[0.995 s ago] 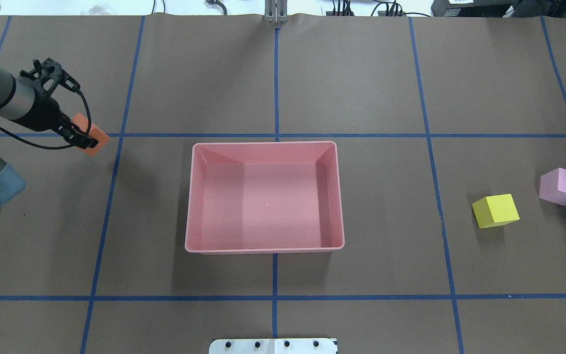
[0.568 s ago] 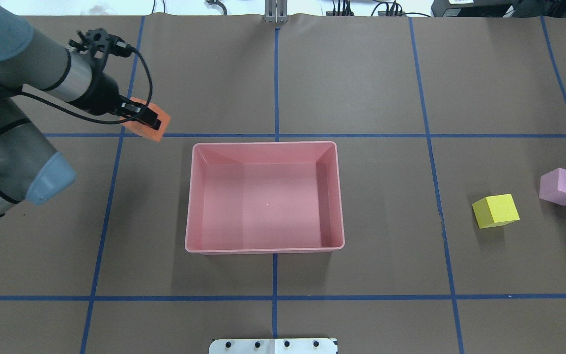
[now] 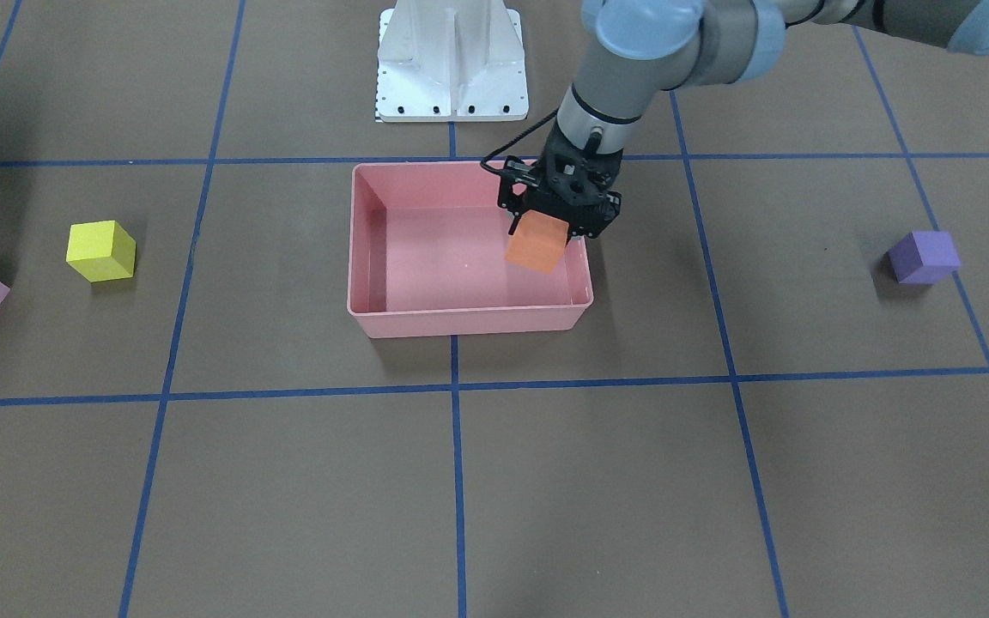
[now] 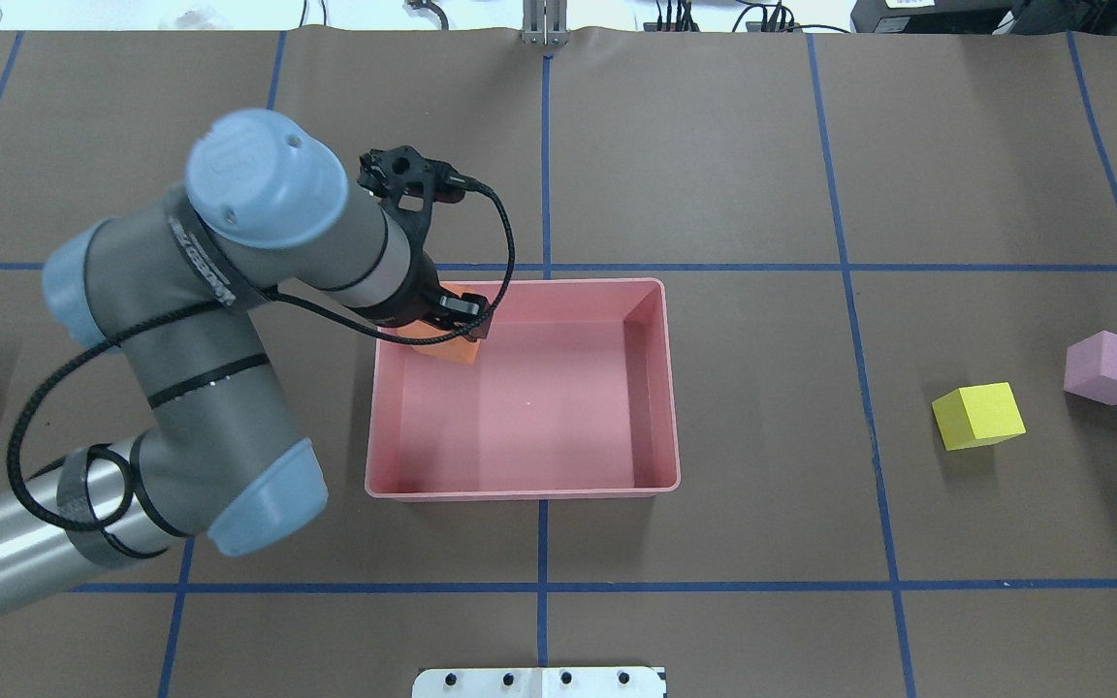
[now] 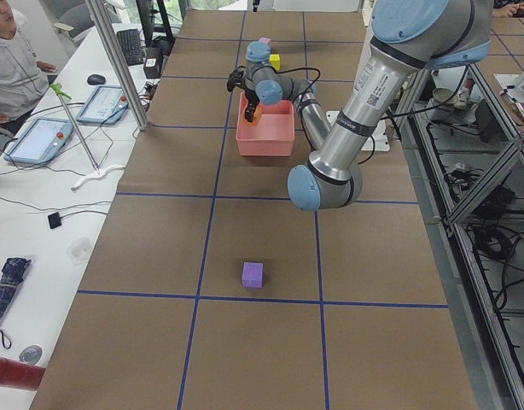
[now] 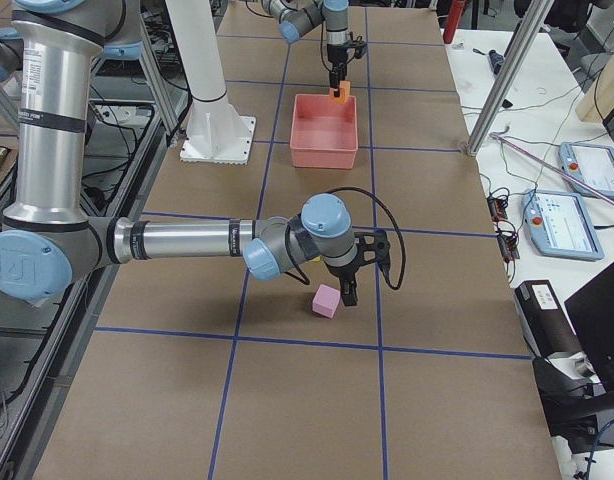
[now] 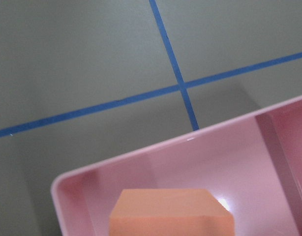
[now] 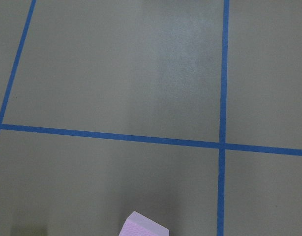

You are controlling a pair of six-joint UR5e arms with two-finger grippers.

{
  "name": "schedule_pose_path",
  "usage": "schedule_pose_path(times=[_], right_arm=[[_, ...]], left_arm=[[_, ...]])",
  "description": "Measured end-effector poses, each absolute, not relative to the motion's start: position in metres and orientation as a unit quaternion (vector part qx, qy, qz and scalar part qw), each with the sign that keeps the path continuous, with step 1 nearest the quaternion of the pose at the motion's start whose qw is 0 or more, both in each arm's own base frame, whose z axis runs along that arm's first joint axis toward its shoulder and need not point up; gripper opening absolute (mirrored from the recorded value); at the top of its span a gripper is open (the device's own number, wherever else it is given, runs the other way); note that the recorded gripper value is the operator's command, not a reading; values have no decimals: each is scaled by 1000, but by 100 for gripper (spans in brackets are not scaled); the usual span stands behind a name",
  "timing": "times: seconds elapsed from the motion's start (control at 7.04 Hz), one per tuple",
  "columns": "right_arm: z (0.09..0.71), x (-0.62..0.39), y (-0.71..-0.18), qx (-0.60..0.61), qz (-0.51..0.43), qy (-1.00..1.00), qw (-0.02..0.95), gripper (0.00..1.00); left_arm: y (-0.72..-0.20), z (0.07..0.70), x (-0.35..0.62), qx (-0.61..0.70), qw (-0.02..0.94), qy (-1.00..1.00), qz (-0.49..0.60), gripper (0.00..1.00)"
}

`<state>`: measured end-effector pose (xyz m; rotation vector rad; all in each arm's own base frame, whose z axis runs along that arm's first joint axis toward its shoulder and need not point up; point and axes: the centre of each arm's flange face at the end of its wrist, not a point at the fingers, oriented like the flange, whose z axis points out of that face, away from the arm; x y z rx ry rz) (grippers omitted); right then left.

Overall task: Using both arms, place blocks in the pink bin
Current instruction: 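Lift the orange cube with the left gripper and carry it over the pink bin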

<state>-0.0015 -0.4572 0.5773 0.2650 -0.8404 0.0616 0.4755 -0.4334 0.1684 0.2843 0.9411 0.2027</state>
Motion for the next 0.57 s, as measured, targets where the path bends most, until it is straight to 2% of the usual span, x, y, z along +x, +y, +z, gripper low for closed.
schedule_pose_path(times=[0.28, 0.57], right_arm=[[579, -33, -458, 122, 41, -393, 911, 98], [589, -46, -451, 108, 75, -382, 915, 98]], left_arm=[[-408, 153, 471, 159, 885, 428, 95, 100], [-395, 141, 410, 173, 887, 401, 147, 100]])
